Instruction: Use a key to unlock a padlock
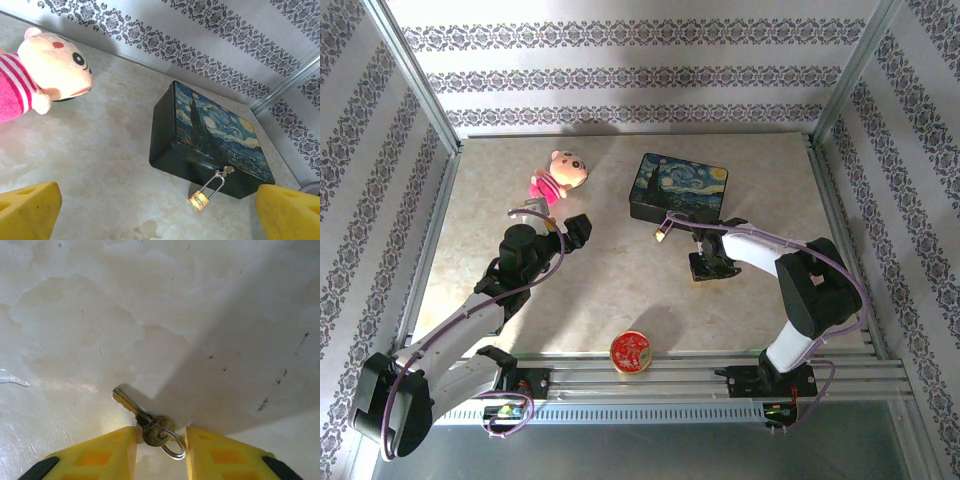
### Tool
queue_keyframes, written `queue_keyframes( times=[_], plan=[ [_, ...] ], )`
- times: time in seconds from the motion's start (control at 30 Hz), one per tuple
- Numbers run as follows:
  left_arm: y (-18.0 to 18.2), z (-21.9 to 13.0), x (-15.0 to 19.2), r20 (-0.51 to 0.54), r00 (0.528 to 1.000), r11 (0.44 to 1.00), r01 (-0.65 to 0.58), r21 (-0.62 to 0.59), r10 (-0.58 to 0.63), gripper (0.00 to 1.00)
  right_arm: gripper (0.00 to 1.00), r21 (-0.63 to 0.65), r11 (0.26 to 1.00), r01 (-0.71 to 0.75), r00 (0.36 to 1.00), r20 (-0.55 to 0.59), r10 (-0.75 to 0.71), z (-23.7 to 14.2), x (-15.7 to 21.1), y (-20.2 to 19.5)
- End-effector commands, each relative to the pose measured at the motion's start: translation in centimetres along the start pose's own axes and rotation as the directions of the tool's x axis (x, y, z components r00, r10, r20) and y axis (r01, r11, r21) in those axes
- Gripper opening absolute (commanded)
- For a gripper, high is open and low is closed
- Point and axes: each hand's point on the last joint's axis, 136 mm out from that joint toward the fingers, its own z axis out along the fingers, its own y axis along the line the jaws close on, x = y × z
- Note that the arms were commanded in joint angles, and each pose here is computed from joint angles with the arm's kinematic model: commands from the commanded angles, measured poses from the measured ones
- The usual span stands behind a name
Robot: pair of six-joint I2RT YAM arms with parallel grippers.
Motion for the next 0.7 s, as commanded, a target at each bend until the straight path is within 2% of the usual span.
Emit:
queue_keyframes(
  times=[0.0, 0.07, 0.23, 0.43, 0.67],
  plan=[
    [0.4, -0.3, 0.4, -0.004, 1.000, 1.000, -0.020, -0.016, 0.020, 0.99, 0.30, -0.016, 1.000, -0.020, 1.000, -0.011, 0.019, -0.1, 0.6, 0.0],
    [0.4, -0.4, 0.3, -0.003, 1.000, 1.000, -0.019, -0.016, 0.019, 0.99, 0.27, -0.018, 1.000, -0.018, 1.000, -0.007, 0.018, -0.2, 0.6, 0.1],
    [0.6, -0.6, 0.3, 0.001, 1.000, 1.000, -0.019, -0.025, 0.019, 0.99, 0.12, -0.033, 0.999, -0.018, 1.000, 0.002, 0.018, -0.6, 0.5, 0.4],
    [0.8, -0.7, 0.1, 0.001, 1.000, 0.999, -0.020, -0.039, 0.020, 0.99, 0.00, -0.036, 0.999, 0.000, 1.000, 0.026, 0.000, -1.5, 0.3, 0.9],
    [1.3, -0.4, 0.6, -0.037, 0.999, 0.997, -0.015, -0.070, 0.012, 0.99, 0.00, -0.045, 0.997, 0.065, 0.993, 0.103, -0.060, -3.5, -0.8, 2.3]
  ],
)
